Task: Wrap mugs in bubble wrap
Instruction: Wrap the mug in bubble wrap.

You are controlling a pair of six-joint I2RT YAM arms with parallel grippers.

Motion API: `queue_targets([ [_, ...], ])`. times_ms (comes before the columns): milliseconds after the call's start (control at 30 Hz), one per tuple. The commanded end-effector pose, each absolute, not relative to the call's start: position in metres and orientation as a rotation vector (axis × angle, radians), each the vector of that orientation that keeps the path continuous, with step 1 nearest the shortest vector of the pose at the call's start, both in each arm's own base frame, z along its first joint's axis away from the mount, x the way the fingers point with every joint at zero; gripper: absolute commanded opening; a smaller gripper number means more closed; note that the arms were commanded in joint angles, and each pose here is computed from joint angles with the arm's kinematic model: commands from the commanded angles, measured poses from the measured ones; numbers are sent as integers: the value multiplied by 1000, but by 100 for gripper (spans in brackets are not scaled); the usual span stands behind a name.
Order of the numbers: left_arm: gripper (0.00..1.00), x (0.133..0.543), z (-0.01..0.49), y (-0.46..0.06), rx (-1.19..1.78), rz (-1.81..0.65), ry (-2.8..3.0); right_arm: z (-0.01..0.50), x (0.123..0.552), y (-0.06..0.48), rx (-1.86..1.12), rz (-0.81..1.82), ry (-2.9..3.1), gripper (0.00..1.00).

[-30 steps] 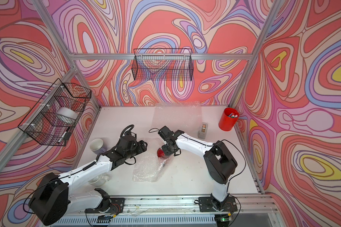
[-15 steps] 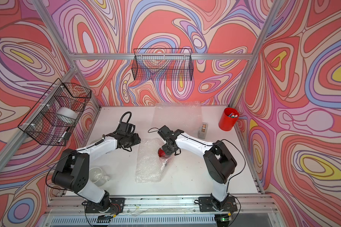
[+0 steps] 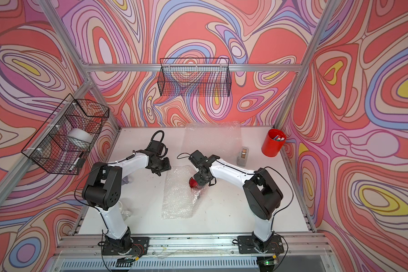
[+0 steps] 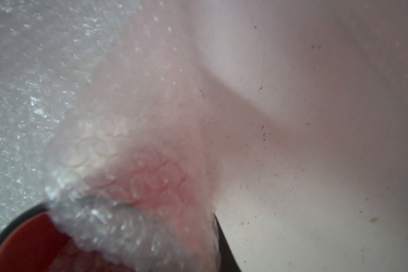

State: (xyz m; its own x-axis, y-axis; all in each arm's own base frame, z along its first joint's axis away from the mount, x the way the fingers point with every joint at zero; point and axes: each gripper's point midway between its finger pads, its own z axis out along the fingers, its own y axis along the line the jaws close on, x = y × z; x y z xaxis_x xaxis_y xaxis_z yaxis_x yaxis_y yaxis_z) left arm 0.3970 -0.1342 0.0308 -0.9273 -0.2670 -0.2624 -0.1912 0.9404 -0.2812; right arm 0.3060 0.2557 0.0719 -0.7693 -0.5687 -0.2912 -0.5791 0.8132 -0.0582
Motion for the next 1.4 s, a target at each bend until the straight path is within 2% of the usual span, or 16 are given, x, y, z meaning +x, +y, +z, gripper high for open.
queue_targets([
  [0,45,392,23,-137,-321,-375,2852,66,311,256,-875,13,2711,16],
  [200,36,394,14,-144,-330,-424,2865,66,312,257,-876,19,2710,16],
  [467,15,397,15,-149,-332,-468,2854,66,311,257,-878,24,2719,16],
  [633,1,401,34,-155,-316,-532,2792,66,310,258,-880,30,2721,15],
  [967,0,393,109,-185,-271,-867,2532,66,311,258,-859,30,2725,15],
  [1367,0,336,162,-249,-94,-1137,2389,68,310,268,-763,121,2749,19],
])
